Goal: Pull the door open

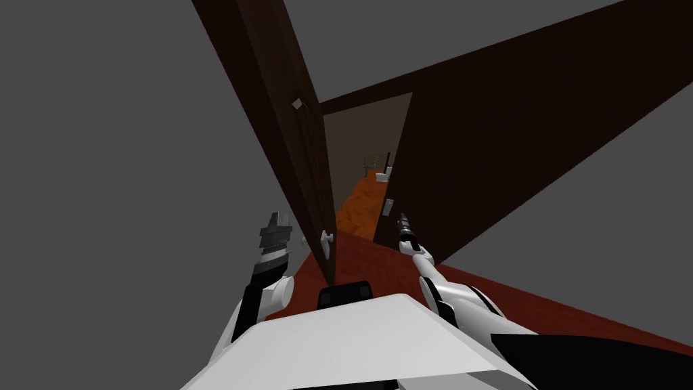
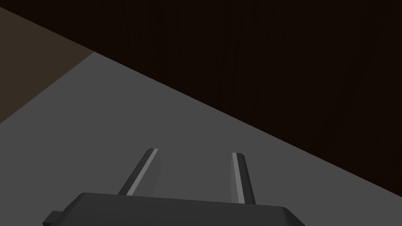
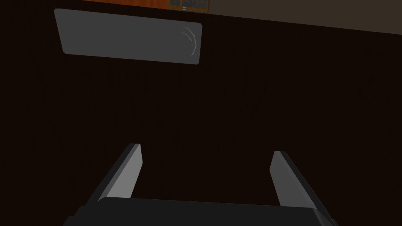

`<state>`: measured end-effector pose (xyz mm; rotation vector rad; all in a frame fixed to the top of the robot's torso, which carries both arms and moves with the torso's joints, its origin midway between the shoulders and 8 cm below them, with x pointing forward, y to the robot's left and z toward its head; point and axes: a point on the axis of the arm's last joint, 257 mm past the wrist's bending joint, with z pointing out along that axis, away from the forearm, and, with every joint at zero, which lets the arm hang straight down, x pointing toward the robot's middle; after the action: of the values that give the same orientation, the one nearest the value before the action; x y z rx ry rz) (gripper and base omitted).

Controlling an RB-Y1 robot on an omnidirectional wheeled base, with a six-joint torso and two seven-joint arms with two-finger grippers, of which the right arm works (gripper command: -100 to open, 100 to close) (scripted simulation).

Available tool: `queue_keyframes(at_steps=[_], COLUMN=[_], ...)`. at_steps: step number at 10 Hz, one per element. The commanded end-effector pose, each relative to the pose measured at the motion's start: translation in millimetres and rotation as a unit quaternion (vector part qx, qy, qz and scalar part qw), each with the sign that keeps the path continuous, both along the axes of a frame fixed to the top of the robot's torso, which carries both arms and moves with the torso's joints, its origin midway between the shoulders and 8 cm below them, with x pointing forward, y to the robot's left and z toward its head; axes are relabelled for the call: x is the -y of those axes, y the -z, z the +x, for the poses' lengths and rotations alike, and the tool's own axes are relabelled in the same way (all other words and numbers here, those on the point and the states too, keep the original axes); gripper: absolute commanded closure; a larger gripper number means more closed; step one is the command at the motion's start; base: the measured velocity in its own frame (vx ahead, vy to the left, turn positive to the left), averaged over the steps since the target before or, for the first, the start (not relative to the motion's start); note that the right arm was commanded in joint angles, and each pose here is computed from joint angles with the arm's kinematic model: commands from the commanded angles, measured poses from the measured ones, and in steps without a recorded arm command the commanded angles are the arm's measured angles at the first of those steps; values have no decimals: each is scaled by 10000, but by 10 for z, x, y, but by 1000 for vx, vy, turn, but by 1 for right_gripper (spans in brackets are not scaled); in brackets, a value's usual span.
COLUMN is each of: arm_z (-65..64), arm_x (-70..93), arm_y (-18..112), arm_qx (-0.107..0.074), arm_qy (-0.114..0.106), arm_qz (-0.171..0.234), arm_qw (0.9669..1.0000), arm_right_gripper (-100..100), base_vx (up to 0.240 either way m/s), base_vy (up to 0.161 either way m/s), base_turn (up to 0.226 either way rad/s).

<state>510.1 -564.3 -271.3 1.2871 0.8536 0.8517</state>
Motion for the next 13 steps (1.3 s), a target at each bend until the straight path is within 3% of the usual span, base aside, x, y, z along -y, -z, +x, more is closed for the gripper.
queue_keyframes(at_steps=[1,13], arm_z=[-10,-145], arm_x=[115,479], arm_y=[19,248], arm_qx=[-20,-239], arm_qy=[118,592], arm_qz=[78,452], arm_qw=[9999,9969], arm_right_gripper=[-100,-100], base_vx=[77,14], base_vy=[-35,-21], base_turn=[190,92])
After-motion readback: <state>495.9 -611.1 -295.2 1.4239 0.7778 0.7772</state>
